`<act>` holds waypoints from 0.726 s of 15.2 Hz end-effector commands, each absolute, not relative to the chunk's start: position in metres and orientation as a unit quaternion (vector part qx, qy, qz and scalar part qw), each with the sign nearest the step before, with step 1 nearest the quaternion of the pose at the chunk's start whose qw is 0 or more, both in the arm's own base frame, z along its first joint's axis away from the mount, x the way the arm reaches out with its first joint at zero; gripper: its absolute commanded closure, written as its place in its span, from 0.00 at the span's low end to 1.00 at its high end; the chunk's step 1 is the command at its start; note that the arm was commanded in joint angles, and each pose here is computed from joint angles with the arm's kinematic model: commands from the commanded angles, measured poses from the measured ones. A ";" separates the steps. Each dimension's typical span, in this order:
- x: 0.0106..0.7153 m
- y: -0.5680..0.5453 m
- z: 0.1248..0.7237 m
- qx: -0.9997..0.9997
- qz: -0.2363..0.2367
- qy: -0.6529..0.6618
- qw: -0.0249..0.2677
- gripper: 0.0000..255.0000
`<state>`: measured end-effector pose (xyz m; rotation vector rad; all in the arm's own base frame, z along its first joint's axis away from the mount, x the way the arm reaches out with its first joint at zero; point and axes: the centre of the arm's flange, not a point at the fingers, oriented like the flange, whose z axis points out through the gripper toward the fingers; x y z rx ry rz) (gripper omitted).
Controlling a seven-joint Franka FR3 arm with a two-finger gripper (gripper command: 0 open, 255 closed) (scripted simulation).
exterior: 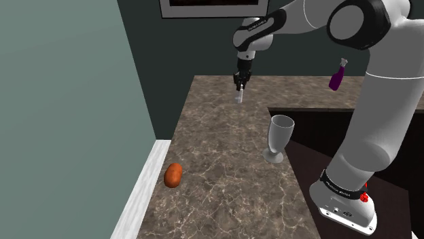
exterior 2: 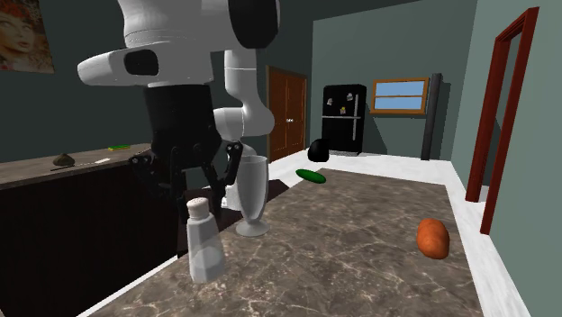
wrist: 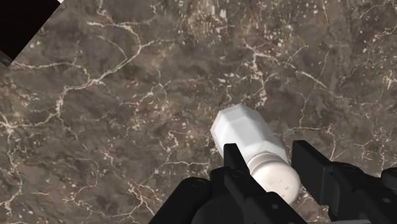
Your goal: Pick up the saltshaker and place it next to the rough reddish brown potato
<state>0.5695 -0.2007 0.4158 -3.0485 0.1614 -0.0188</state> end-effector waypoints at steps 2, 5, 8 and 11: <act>0.568 -0.201 0.432 -0.998 -0.006 0.053 0.044 1.00; 0.568 -0.201 0.448 -0.998 -0.006 0.053 0.044 1.00; 0.568 -0.201 0.464 -0.998 -0.006 0.053 0.044 1.00; 0.567 -0.174 0.465 -0.998 -0.006 0.053 0.044 1.00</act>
